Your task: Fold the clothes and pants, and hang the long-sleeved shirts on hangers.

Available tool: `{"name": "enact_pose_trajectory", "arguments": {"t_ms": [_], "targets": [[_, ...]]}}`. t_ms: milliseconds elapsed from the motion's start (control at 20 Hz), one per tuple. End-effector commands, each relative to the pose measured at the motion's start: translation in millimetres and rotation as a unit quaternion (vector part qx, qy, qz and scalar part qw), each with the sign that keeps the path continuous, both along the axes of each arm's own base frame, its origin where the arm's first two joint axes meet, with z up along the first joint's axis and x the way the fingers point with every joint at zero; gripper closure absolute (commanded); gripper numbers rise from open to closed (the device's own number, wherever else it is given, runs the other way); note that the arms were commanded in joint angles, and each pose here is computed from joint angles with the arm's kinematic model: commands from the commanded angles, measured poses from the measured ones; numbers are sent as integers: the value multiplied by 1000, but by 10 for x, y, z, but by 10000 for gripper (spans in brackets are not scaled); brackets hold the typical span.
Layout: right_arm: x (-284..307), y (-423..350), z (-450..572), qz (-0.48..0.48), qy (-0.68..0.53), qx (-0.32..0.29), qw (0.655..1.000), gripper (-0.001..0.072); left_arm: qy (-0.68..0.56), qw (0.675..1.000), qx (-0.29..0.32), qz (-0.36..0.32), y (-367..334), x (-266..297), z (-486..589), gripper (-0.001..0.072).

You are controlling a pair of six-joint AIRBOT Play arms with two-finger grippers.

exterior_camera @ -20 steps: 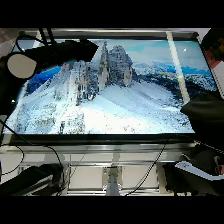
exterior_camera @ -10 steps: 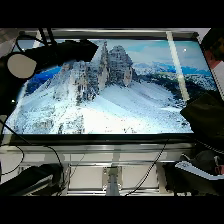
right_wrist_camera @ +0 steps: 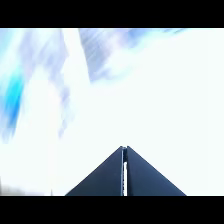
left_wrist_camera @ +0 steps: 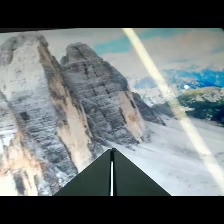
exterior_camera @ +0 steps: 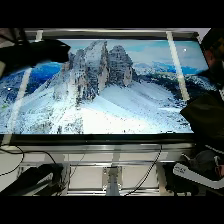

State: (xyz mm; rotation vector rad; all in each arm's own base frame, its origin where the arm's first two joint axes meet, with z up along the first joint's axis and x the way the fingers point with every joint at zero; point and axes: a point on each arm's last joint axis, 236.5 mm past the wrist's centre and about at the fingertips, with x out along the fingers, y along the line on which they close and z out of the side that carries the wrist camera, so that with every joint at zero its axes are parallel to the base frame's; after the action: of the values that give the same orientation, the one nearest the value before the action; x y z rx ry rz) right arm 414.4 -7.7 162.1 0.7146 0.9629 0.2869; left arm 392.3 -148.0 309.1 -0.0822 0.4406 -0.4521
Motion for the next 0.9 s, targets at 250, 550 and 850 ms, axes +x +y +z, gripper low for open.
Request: {"name": "enact_pose_trajectory", "arguments": {"t_ms": [250,550,850], "targets": [[36,1775,49,172,-57,-2,983,681,-32,996,22,75,770,-976,507,681],[44,1791,53,172,-60,-4,983,680,-64,995,19,76,775,-1222,691,681],[44,1791,53,172,-60,-4,983,680,-66,995,19,76,775,-1238,701,681]]}}
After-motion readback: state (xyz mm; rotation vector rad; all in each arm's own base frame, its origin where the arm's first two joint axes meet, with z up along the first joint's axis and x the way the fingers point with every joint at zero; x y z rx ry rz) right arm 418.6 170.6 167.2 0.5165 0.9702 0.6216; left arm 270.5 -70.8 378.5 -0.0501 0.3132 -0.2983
